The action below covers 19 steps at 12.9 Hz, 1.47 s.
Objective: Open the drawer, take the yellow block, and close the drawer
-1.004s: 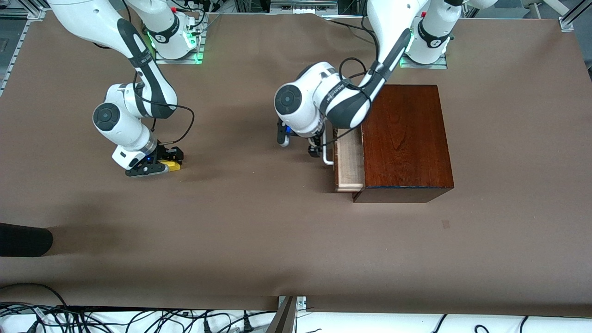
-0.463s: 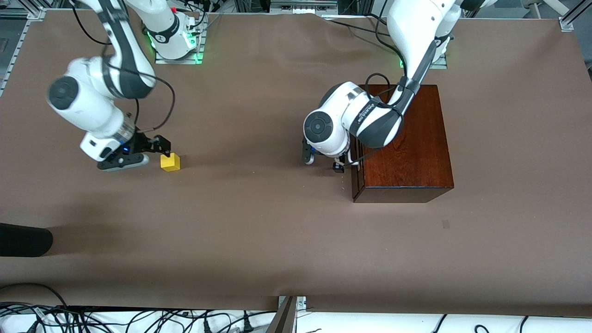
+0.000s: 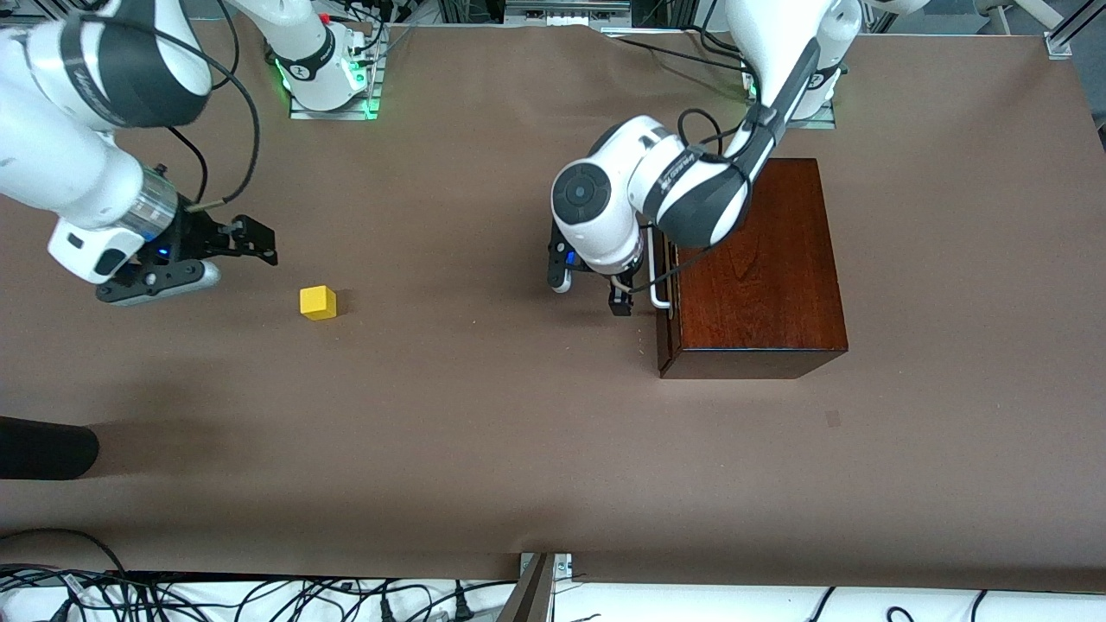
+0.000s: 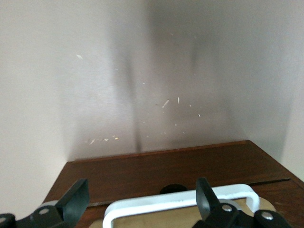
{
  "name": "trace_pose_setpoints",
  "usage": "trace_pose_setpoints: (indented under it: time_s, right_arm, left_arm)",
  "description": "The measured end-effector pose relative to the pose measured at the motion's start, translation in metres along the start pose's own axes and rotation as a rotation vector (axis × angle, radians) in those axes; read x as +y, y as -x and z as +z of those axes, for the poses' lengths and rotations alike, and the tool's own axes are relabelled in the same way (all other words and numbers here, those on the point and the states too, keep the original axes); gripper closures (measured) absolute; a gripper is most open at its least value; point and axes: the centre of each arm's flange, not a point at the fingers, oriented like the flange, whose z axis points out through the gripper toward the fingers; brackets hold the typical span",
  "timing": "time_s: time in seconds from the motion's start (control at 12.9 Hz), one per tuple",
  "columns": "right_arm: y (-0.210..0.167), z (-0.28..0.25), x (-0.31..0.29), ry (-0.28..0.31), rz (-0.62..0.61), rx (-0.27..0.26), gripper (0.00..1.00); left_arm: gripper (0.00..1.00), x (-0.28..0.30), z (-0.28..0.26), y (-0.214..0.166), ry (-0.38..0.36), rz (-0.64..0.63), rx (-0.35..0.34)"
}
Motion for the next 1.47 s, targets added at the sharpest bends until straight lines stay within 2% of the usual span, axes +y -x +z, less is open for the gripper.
trace_pose_setpoints:
  time_s: [0.23, 0.39, 0.54, 0.85, 1.08, 1.31, 1.47]
  right_arm:
    - [0.005, -0.035, 0.004, -0.003, 0.006, -0.039, 0.0]
    - [0.01, -0.044, 0.009, -0.006, 0.016, -0.068, 0.0]
    - [0.012, -0.045, 0.012, -0.008, 0.02, -0.077, 0.0]
    - [0.012, -0.047, 0.009, -0.008, 0.016, -0.075, 0.0]
    - [0.012, -0.051, 0.009, 0.005, 0.012, -0.068, 0.0]
    - [0.012, -0.052, 0.012, 0.067, 0.003, -0.071, 0.0]
    - [0.011, -0.055, 0.012, 0.083, -0.002, -0.067, 0.0]
  left_arm:
    - [0.0, -0.002, -0.047, 0.016, -0.058, -0.17, 0.046]
    - [0.0, -0.013, -0.075, 0.042, -0.07, -0.279, 0.053]
    - [0.0, -0.039, -0.101, 0.09, -0.081, -0.375, 0.07]
    - [0.0, -0.085, -0.121, 0.214, -0.06, -0.574, 0.081]
    - [0.0, -0.095, -0.134, 0.281, -0.031, -0.746, 0.083]
    - [0.0, -0.084, -0.151, 0.339, 0.035, -0.982, 0.154]
    - [0.0, -0.068, -0.153, 0.379, 0.054, -1.16, 0.189]
